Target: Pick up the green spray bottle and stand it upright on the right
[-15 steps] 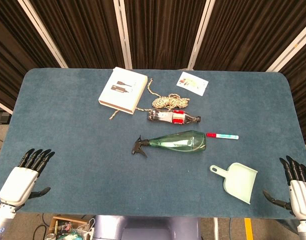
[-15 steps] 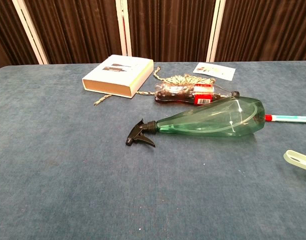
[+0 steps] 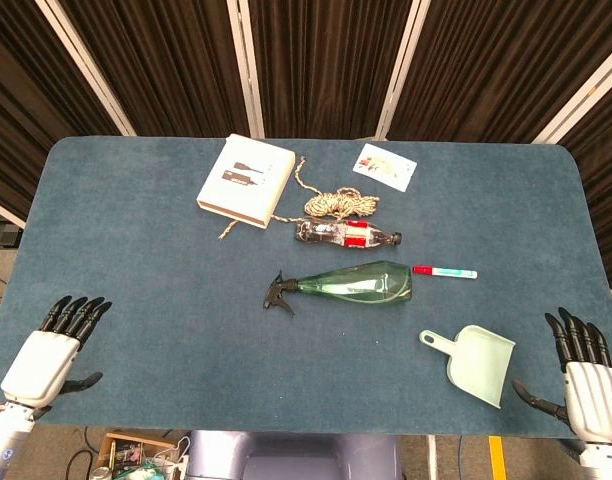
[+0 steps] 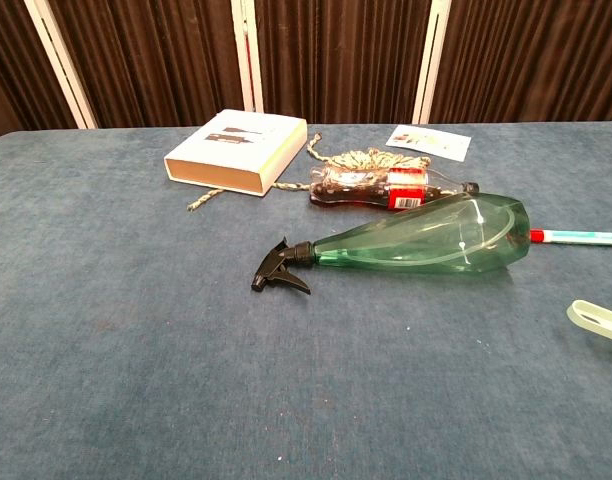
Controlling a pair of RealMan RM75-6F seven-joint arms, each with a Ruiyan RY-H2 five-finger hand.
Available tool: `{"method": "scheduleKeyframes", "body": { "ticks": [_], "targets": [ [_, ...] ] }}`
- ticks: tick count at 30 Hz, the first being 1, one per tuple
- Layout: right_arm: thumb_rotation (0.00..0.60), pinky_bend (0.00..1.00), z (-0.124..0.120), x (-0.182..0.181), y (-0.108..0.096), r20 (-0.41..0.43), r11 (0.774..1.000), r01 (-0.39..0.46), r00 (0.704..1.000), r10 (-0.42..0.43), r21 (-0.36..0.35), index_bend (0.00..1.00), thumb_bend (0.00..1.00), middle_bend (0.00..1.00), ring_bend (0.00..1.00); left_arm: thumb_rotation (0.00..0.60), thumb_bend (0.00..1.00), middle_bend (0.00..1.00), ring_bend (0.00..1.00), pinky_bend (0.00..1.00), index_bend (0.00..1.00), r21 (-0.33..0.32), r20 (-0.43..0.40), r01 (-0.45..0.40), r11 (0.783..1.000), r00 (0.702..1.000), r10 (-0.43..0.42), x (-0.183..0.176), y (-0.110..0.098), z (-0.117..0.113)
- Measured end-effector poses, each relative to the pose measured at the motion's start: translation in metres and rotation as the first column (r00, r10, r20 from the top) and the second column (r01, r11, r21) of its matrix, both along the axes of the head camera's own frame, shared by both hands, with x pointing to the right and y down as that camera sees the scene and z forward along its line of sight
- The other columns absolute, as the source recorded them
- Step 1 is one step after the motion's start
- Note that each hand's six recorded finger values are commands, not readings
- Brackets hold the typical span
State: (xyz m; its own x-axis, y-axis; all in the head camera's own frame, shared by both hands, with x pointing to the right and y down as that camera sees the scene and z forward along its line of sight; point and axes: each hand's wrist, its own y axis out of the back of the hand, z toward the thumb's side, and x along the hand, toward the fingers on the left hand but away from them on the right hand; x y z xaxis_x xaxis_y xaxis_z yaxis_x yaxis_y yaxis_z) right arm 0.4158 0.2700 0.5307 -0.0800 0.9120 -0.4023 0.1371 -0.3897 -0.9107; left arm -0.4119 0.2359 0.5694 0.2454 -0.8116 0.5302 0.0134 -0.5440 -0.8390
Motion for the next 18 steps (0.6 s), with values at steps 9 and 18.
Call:
{"method": "scheduleKeyframes", "body": {
  "ticks": [9,18],
  "targets": [
    [0.6,0.0,0.035,-0.059,-0.009,-0.082,0.988,0.15,0.985,-0.153,-0.037,0.0,0.23,0.0,0.0,0.6,0.03,0.06,0.04,0.0,0.07,-0.004,0.028,0.042,0.999,0.999,-0.041,-0.008,-0.016,0.012],
    [0.6,0.0,0.056,-0.129,-0.03,-0.122,0.954,0.282,0.948,-0.294,-0.104,0.0,0.23,0.0,0.0,0.6,0.03,0.06,0.04,0.0,0.07,0.027,0.087,0.063,0.998,0.994,-0.065,-0.011,-0.023,0.02]
  ]
}}
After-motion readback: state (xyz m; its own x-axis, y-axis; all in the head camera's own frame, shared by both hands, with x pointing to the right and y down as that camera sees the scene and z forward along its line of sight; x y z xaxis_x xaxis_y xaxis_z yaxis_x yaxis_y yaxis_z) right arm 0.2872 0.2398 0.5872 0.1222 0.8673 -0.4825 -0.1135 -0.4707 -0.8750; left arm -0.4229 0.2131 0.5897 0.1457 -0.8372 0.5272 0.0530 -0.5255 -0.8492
